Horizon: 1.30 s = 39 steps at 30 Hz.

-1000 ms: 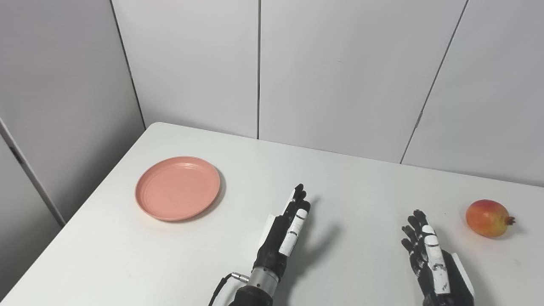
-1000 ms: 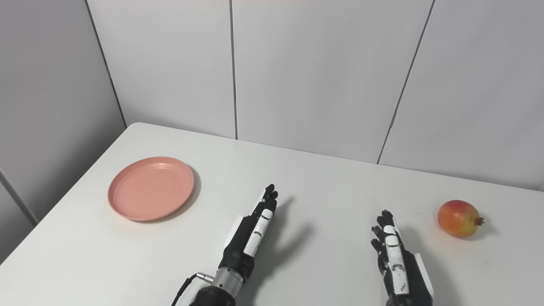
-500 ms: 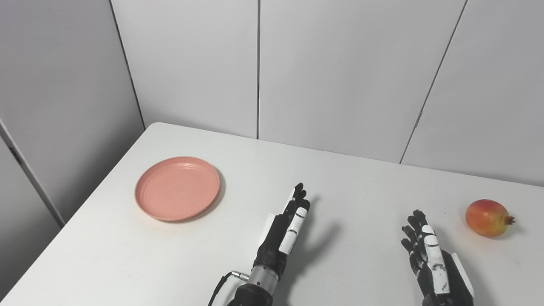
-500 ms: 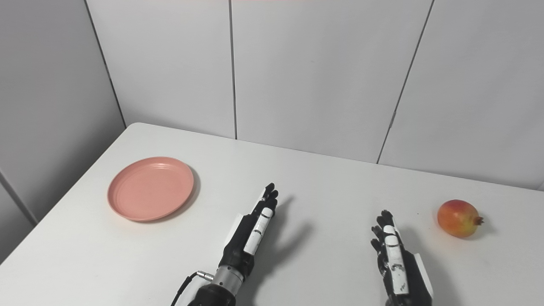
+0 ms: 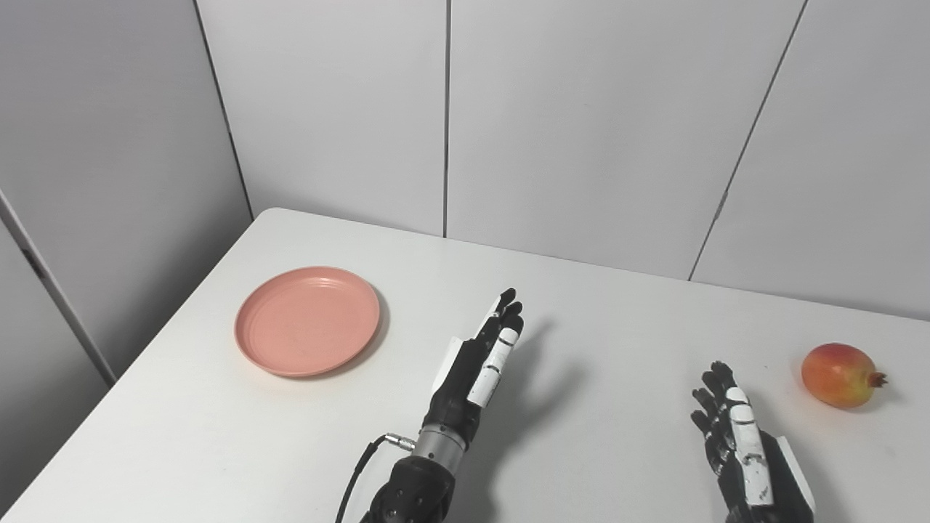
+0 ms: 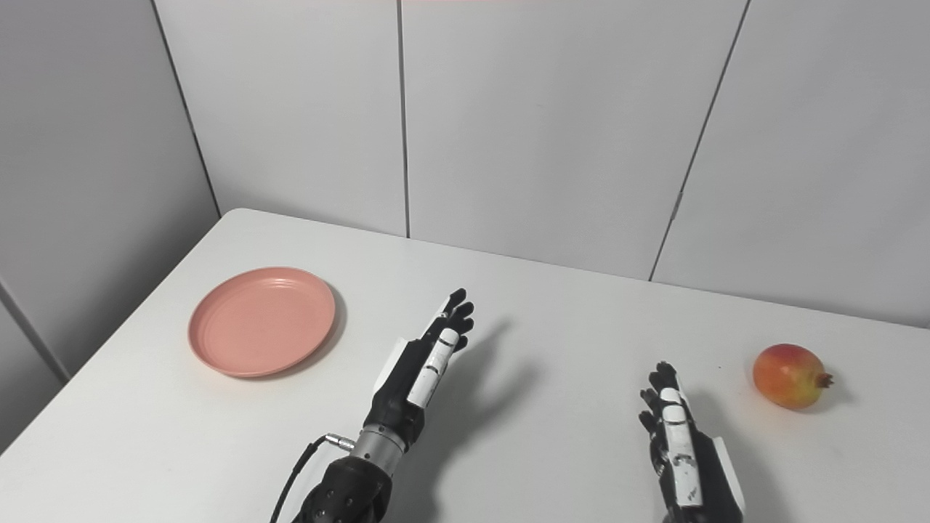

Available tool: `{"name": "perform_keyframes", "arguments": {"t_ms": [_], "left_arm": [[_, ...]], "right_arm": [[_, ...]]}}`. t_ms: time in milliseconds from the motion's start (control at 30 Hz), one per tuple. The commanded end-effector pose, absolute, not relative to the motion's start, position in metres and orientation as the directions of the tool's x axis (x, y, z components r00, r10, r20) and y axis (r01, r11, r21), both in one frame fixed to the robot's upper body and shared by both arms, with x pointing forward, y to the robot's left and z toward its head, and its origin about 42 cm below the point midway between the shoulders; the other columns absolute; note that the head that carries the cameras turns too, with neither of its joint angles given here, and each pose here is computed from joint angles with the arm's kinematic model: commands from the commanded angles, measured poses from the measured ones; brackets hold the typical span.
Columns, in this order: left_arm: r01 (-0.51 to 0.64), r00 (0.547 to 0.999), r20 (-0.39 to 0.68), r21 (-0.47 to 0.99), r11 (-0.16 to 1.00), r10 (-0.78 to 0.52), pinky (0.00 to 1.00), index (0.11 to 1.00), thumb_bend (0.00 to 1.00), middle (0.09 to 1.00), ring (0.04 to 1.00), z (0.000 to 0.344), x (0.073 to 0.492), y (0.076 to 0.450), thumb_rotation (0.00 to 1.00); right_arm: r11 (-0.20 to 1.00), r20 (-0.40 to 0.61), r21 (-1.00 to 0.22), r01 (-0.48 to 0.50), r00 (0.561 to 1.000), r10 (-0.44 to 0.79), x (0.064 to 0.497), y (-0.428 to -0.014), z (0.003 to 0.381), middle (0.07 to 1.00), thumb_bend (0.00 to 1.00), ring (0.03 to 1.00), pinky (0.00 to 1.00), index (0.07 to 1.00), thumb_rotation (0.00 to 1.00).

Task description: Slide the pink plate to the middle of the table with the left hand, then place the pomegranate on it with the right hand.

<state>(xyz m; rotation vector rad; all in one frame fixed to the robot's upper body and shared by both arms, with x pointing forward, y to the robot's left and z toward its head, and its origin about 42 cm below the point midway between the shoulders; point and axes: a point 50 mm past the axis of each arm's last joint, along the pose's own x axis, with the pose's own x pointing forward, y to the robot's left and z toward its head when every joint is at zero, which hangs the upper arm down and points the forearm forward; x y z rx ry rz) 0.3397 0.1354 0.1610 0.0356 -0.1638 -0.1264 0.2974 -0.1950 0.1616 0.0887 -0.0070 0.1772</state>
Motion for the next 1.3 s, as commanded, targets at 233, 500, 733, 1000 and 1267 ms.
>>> {"name": "perform_keyframes", "arguments": {"t_ms": [233,500,733,1000,1267], "left_arm": [[0.09,0.938,0.332,0.05,0.995,-0.102,0.96,0.939,0.46,0.955,0.948,0.212,0.362,0.151,1.0],[0.036,0.907,0.417,0.048,0.998,-0.053,0.96,0.945,0.47,0.957,0.946,0.238,0.377,0.178,1.0],[-0.048,0.898,0.438,0.014,0.999,0.037,0.97,0.949,0.5,0.96,0.944,0.249,0.388,0.207,1.0],[-0.124,0.873,0.469,-0.051,0.991,0.133,0.96,0.939,0.45,0.957,0.936,0.26,0.389,0.234,1.0],[-0.222,0.841,0.485,-0.098,0.97,0.242,0.92,0.915,0.45,0.926,0.906,0.268,0.384,0.262,1.0]], "right_arm": [[0.979,0.058,0.082,-0.184,0.982,0.18,0.303,-0.194,0.172,0.997,0.2,1.0,1.0,0.991,1.0],[0.979,0.054,0.089,-0.186,0.982,0.182,0.302,-0.193,0.171,0.998,0.2,1.0,1.0,0.993,1.0],[0.978,0.049,0.094,-0.184,0.982,0.18,0.302,-0.194,0.171,0.997,0.2,1.0,1.0,0.997,1.0],[0.978,0.049,0.089,-0.189,0.981,0.186,0.301,-0.195,0.171,0.997,0.2,1.0,1.0,0.997,1.0],[0.978,0.045,0.094,-0.187,0.982,0.184,0.301,-0.196,0.172,0.994,0.2,1.0,1.0,0.994,1.0]]}}
